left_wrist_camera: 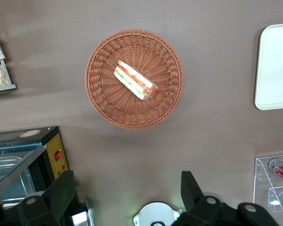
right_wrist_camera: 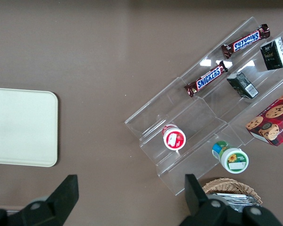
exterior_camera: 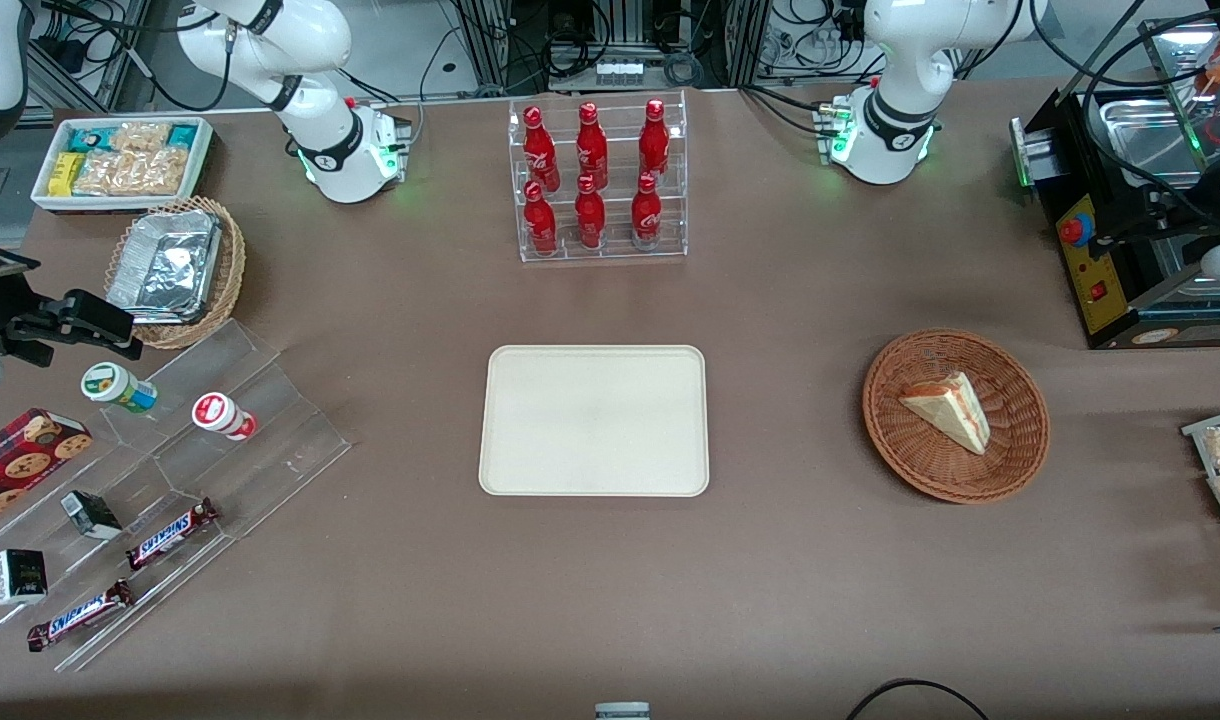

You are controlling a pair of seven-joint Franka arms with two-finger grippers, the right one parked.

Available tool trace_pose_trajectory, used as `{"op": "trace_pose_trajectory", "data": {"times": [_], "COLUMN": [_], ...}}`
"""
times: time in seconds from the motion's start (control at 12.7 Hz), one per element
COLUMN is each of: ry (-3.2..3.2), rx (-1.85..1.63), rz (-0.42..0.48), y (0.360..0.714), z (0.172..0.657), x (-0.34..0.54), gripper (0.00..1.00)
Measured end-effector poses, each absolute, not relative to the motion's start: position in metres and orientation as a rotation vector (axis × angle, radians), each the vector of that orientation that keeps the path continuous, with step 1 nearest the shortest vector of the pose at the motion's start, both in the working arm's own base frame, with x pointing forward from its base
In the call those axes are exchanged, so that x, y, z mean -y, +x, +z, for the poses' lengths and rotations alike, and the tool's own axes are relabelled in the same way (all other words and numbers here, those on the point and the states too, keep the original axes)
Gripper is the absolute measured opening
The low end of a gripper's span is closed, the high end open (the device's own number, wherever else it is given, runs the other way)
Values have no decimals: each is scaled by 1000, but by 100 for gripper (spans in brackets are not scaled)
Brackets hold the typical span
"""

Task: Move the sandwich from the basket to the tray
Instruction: 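Move the left gripper over the sandwich in the wicker basket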

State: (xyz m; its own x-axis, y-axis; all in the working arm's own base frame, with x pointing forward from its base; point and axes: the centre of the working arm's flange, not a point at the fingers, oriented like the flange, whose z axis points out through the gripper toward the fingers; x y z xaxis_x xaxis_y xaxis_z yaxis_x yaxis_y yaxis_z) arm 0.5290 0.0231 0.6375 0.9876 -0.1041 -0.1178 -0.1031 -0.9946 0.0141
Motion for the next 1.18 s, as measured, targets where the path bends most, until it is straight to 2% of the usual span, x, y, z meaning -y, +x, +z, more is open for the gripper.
{"op": "trace_pose_trajectory", "data": {"times": [0.32,0.47,0.71,0.95,1.18], "ry": [3126,3129,3136,3138,3116], "rx": [157,110,-98,-382,-569], "rz": [-200,-246,-332,-293,-263], "y": [530,538,561,575,569], "z": [633,618,565,488,435], "x": [-25,-26,-30,-31,-32], "gripper": [100,100,100,100,100]}}
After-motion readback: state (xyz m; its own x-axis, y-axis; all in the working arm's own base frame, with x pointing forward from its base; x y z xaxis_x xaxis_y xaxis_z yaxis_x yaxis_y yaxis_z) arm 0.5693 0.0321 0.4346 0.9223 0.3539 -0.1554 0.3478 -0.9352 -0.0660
